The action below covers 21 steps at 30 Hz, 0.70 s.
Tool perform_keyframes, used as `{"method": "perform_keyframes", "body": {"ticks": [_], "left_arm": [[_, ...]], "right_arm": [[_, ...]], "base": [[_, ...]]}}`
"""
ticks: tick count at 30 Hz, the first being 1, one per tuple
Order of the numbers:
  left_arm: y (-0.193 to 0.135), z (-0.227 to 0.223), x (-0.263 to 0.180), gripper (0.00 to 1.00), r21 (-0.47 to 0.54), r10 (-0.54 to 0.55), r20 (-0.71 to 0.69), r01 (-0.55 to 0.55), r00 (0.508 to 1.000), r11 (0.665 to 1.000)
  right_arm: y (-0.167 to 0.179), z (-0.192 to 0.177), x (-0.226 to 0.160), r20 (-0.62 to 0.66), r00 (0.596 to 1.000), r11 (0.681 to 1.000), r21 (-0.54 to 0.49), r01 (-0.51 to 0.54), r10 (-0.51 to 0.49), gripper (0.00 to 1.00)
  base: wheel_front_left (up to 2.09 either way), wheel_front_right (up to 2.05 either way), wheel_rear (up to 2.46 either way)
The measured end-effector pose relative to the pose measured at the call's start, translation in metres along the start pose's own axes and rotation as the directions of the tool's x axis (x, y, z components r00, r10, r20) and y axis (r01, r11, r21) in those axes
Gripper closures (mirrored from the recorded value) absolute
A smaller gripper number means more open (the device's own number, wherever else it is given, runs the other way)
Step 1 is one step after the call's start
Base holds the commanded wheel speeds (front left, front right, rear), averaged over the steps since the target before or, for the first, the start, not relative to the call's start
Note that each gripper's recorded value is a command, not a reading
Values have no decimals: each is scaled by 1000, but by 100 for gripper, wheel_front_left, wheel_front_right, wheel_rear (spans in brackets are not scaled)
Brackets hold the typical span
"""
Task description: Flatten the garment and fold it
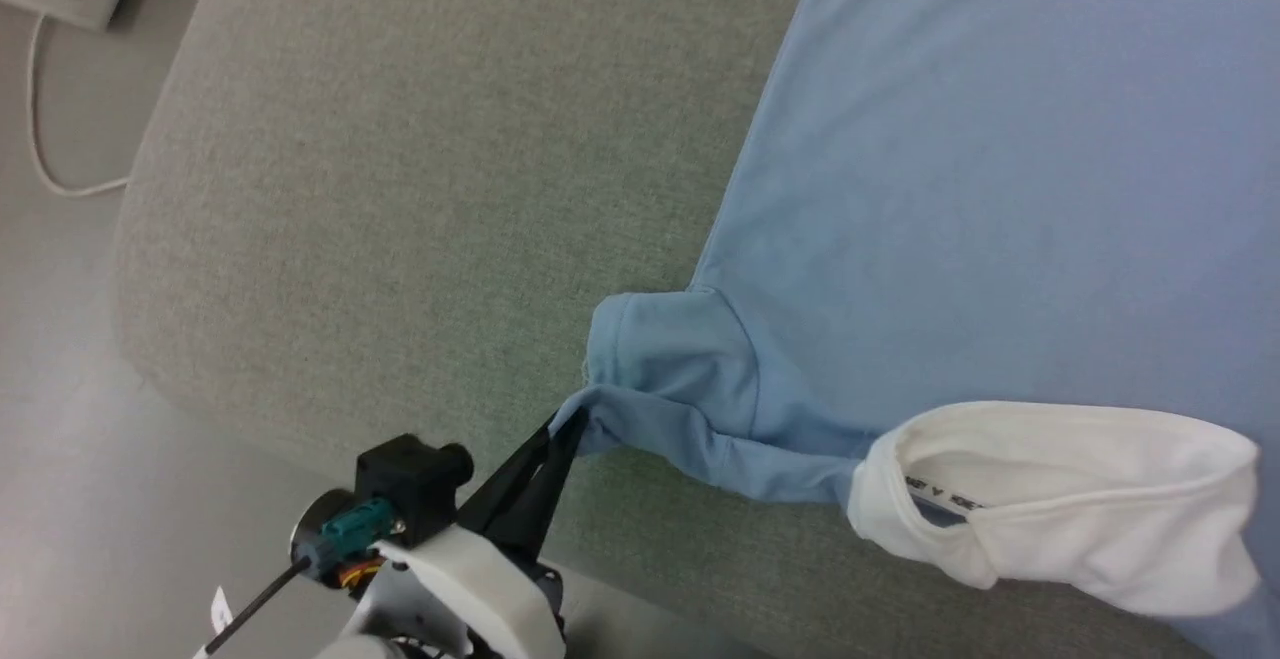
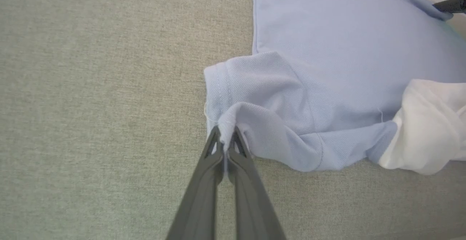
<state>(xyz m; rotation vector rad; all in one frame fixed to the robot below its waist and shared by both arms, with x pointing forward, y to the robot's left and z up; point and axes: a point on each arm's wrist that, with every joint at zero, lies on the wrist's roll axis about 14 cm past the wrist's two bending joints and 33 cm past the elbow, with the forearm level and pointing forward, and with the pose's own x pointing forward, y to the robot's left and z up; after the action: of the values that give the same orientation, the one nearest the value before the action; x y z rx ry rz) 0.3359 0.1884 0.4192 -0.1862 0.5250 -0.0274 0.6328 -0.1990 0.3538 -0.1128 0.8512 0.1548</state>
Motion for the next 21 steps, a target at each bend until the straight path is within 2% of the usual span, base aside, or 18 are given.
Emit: {"method": "perform_keyframes", "body": {"ticks": [3,15,21], "left_arm": [[2,4,-9,100,-11,5,27,-5,1000,1000],[-10,32,-24,100,-34,-48,168,54,985,998],[-24,47,-23,100,-25,-96,234,105,967,994]], "right_arm": [[-5,-19,-24,-5,1000,999,50,-12,12,100],[-63,-108,-158,-63,994,993,72,88,-84,100],[-62,-165,-223,-137,986,984,136,112,-93,100]], "base": [[0,0,0],[0,0,0],[0,0,0]]}}
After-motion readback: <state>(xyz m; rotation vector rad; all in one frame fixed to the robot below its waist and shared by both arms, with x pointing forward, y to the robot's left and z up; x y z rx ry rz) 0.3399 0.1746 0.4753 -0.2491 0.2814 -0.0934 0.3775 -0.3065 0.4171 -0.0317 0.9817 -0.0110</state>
